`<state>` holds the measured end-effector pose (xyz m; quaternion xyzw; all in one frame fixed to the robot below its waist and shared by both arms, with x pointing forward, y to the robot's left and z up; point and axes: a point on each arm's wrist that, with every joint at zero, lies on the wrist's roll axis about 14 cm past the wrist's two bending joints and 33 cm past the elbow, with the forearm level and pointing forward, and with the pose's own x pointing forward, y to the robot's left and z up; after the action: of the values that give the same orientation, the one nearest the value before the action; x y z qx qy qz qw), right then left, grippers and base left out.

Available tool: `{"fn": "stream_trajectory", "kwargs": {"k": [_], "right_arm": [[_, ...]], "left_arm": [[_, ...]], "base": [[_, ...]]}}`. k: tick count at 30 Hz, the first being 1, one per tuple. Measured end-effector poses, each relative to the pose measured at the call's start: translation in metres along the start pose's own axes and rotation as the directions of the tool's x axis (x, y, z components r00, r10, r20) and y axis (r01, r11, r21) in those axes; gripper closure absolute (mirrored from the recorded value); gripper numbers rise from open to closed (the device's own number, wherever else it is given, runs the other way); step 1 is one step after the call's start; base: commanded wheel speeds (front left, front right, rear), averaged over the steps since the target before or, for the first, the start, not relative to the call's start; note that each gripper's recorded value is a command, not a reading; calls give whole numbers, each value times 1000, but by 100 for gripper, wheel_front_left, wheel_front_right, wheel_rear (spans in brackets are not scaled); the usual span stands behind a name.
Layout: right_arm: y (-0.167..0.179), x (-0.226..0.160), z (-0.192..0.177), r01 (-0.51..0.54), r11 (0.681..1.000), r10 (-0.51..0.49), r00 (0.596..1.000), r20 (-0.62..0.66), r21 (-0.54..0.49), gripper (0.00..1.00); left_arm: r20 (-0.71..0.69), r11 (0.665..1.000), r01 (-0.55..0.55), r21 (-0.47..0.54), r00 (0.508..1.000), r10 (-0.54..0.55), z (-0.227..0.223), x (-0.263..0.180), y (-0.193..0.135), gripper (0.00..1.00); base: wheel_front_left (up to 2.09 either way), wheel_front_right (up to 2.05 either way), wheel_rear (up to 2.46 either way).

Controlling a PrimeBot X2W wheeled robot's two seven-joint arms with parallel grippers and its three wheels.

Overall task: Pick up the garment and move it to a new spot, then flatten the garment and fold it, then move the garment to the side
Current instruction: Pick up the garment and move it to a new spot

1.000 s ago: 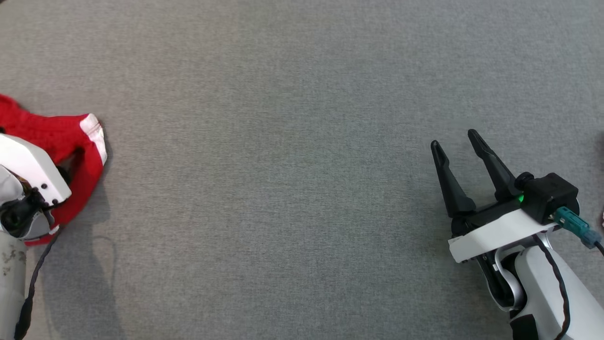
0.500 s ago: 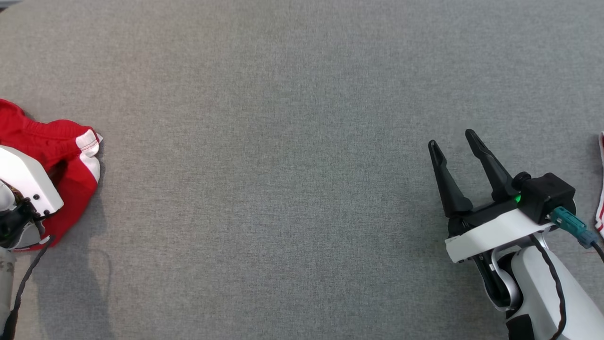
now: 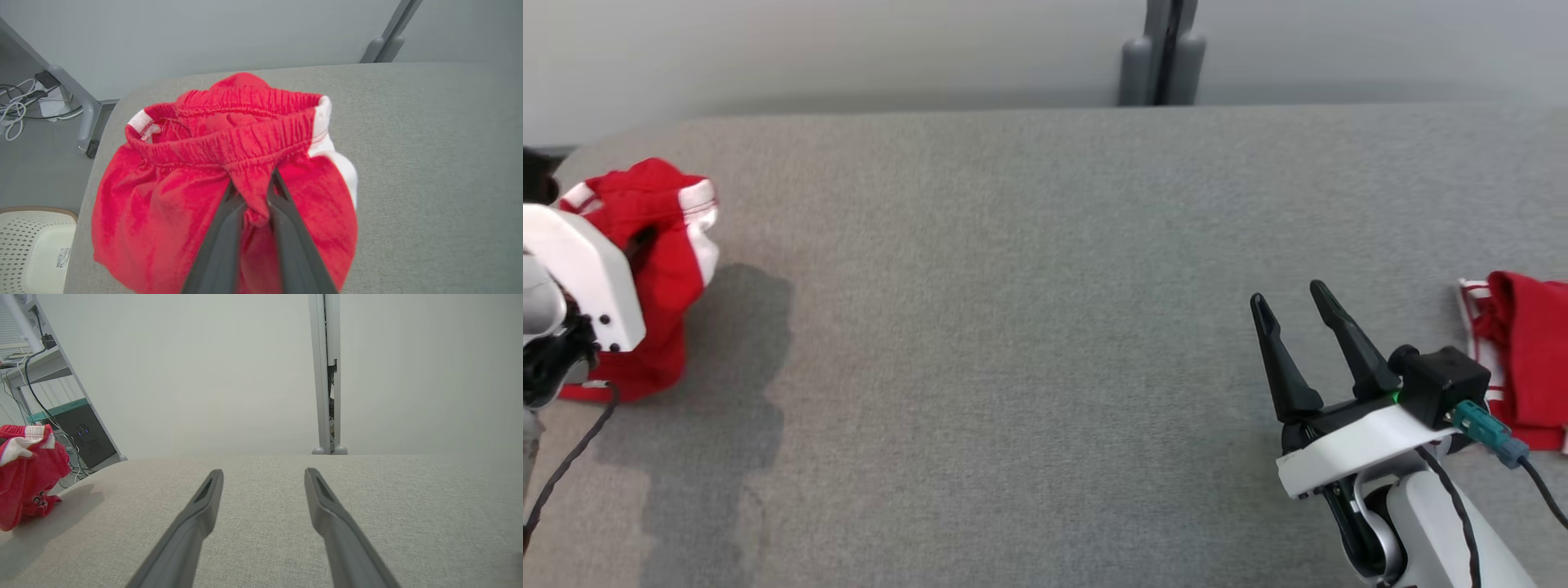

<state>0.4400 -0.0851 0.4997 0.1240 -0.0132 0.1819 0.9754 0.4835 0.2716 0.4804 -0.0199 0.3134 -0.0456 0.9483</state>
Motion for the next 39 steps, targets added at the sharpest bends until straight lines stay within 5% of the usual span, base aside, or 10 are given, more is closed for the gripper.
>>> {"fn": "stream_trajectory", "kwargs": {"k": [8,14,19,23,27,35,39], "right_arm": [[-16,-30,25,85,996,-85,995,59,-6,0],[-33,-54,39,157,988,-155,983,95,-13,0],[-50,-73,46,217,976,-213,970,115,-22,0],[-63,-87,46,261,965,-257,960,113,-28,0],[-69,-94,45,283,959,-279,954,109,-30,0],[-67,-94,39,278,960,-274,958,91,-32,0],[-67,-94,39,276,961,-271,958,88,-37,0]], "left_arm": [[122,961,235,148,959,-254,58,-22,-98,100],[178,851,478,219,838,-516,76,-53,-196,100],[197,758,582,294,739,-644,70,-75,-255,100],[149,719,632,289,712,-686,39,-75,-281,100],[112,718,654,239,716,-689,7,-60,-294,100],[17,787,602,137,793,-609,-80,-12,-290,100],[-2,795,597,110,800,-600,-103,-5,-297,100]], "base": [[0,0,0],[0,0,0],[0,0,0],[0,0,0],[0,0,0],[0,0,0],[0,0,0]]}}
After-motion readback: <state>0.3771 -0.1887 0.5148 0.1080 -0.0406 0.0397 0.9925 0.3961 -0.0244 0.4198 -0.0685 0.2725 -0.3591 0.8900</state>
